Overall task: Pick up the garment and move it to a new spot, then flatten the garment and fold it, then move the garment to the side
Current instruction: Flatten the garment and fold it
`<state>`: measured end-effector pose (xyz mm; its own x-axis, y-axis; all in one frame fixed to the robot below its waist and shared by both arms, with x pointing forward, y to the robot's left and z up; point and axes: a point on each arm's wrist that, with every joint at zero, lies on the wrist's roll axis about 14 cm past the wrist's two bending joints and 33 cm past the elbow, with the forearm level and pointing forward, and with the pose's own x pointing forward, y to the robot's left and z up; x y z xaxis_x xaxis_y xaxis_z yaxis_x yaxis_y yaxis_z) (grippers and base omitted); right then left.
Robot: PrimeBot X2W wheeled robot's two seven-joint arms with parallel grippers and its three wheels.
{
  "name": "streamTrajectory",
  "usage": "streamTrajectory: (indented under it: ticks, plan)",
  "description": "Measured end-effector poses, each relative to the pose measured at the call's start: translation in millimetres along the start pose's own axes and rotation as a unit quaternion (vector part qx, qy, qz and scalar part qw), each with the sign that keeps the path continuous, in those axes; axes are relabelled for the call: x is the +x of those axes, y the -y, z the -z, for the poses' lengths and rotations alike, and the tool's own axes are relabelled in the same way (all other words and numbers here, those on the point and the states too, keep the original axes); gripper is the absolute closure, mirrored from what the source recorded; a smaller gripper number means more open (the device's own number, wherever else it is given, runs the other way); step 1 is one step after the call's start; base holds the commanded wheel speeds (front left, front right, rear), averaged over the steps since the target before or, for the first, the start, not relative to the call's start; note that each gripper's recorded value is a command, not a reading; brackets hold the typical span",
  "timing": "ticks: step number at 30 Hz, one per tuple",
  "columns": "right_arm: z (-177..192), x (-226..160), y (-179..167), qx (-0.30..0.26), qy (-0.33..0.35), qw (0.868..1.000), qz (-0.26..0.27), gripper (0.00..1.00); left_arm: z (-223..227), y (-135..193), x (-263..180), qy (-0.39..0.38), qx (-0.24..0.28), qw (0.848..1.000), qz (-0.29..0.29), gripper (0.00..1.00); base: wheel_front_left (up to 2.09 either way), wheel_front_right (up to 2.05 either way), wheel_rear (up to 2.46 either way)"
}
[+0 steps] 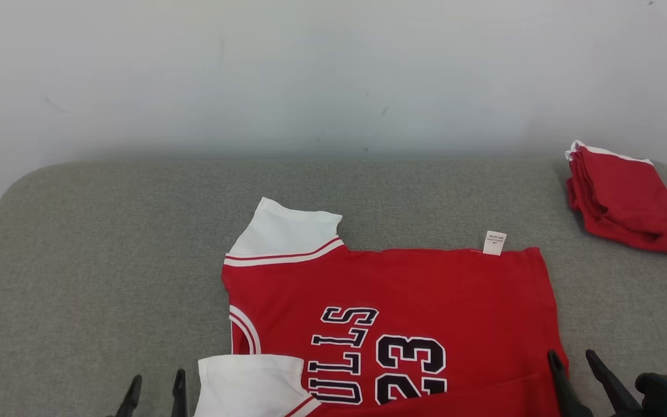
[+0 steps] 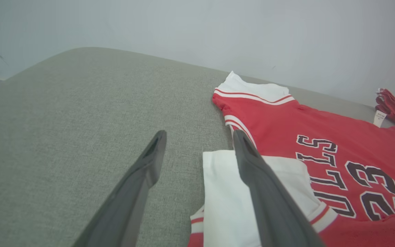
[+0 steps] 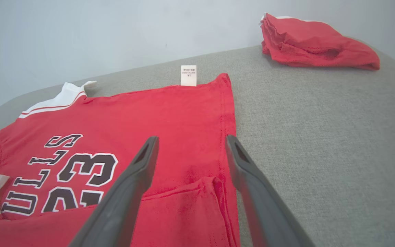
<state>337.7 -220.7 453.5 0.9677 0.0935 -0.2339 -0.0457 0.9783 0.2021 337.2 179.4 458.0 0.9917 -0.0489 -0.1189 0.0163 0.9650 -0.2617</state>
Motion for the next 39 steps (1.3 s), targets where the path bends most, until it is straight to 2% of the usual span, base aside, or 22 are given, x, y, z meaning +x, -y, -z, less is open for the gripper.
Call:
streamTrajectory:
  ticks: [3,6,13,20,28,35,39]
  plan:
    - [-12.2,5.1,-11.9,-0.019,0.039,0.999,-0.016,0.0,-23.6,0.6,4.0,0.043,0.041,0.998,-0.001,0.0,0.0,0.0,0.0]
    - [-22.0,8.2,-26.2,-0.017,0.08,0.996,-0.028,0.0,-43.3,2.4,5.5,0.081,0.053,0.995,-0.01,0.0,0.0,0.0,0.0]
    - [-20.6,10.1,-41.0,-0.016,0.109,0.993,-0.035,0.0,-68.8,1.3,2.6,0.131,0.083,0.988,-0.02,0.0,0.0,0.0,0.0]
    - [-28.3,5.3,-44.6,-0.03,0.131,0.991,-0.023,0.0,-35.7,4.4,-3.6,0.082,0.115,0.99,-0.003,0.0,0.0,0.0,0.0]
    - [-28.1,5.4,-34.9,-0.035,0.131,0.991,-0.002,0.0,-19.6,2.9,3.4,0.055,0.111,0.992,0.004,0.0,0.0,0.0,0.0]
    - [-48.2,19.9,-25.7,-0.041,0.151,0.988,0.007,0.0,-44.4,10.4,38.8,0.082,0.137,0.986,0.039,0.0,0.0,0.0,0.0]
    - [-57.5,37.0,-20.9,-0.05,0.153,0.987,0.008,0.0,-64.1,12.4,74.0,0.096,0.16,0.98,0.064,0.0,0.0,0.0,0.0]
